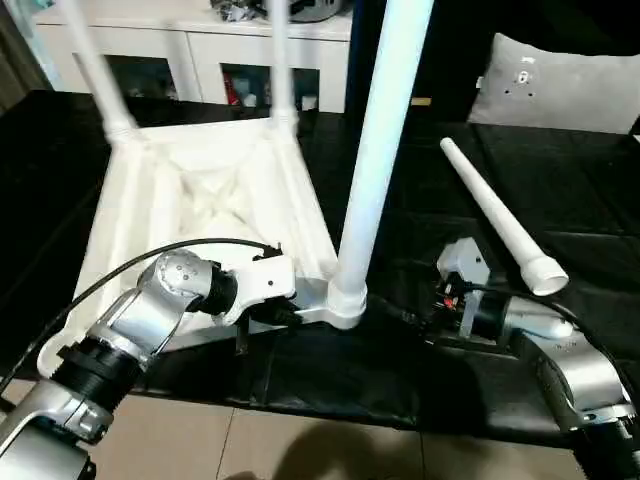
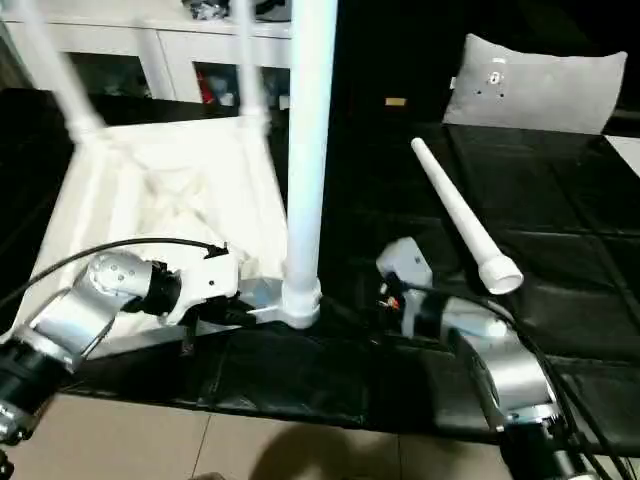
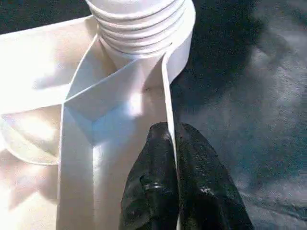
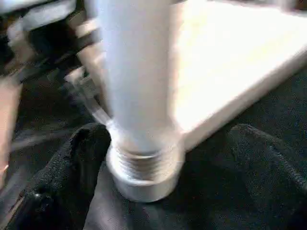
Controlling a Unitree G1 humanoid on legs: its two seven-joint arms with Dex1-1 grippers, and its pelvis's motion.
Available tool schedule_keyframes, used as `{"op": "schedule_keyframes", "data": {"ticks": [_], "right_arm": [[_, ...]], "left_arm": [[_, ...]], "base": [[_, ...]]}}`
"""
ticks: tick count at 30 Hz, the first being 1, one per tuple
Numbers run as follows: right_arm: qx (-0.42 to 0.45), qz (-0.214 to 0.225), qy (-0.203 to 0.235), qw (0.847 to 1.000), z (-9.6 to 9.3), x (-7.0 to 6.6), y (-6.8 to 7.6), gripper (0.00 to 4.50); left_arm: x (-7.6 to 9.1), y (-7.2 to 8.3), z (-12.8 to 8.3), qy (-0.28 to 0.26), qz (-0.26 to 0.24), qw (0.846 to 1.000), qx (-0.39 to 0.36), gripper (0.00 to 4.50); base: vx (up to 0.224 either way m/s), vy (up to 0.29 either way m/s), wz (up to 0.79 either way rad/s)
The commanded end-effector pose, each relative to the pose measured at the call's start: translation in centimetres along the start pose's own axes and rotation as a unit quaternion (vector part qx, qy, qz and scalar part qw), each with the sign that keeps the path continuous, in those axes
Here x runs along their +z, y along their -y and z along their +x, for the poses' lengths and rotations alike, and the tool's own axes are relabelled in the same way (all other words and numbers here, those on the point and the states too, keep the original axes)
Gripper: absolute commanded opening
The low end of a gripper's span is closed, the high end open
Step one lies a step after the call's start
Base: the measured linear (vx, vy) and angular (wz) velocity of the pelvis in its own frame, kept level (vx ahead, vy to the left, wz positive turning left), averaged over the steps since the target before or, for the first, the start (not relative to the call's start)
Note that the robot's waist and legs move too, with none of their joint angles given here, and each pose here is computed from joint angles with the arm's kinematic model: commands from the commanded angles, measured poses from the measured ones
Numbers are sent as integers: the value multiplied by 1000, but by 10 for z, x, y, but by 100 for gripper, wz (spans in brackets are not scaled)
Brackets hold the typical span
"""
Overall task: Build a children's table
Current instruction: Rotate leg to tighten
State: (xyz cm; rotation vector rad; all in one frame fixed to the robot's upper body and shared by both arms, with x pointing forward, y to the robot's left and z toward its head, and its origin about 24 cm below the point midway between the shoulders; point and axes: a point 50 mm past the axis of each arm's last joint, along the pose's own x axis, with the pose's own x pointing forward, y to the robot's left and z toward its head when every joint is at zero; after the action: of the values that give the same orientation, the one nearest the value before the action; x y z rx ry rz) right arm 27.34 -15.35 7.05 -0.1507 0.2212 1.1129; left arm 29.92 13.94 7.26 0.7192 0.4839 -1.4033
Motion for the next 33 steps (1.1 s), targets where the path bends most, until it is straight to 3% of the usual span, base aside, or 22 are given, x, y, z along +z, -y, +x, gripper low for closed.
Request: {"op": "schedule_keyframes", "data": {"ticks": [1,10,24,26,33], "right_arm": [[36,-14,-23,999,3,1,-3,444],[72,-13,-45,996,11,-3,-1,444],[96,1,-39,995,20,-2,-1,326],[99,3,-40,994,19,-3,-1,293],[105,16,-35,994,19,-5,-4,272]], "left_arm": [[8,6,8,-4,44,998,-53,0],[13,7,9,-3,74,994,-84,0],[15,7,12,-2,86,992,-96,0],[14,7,12,-3,86,992,-96,0],[13,7,12,1,79,993,-90,0]], "base": [[0,0,0],[0,0,0],[0,0,0],[0,0,0],[0,0,0]]}}
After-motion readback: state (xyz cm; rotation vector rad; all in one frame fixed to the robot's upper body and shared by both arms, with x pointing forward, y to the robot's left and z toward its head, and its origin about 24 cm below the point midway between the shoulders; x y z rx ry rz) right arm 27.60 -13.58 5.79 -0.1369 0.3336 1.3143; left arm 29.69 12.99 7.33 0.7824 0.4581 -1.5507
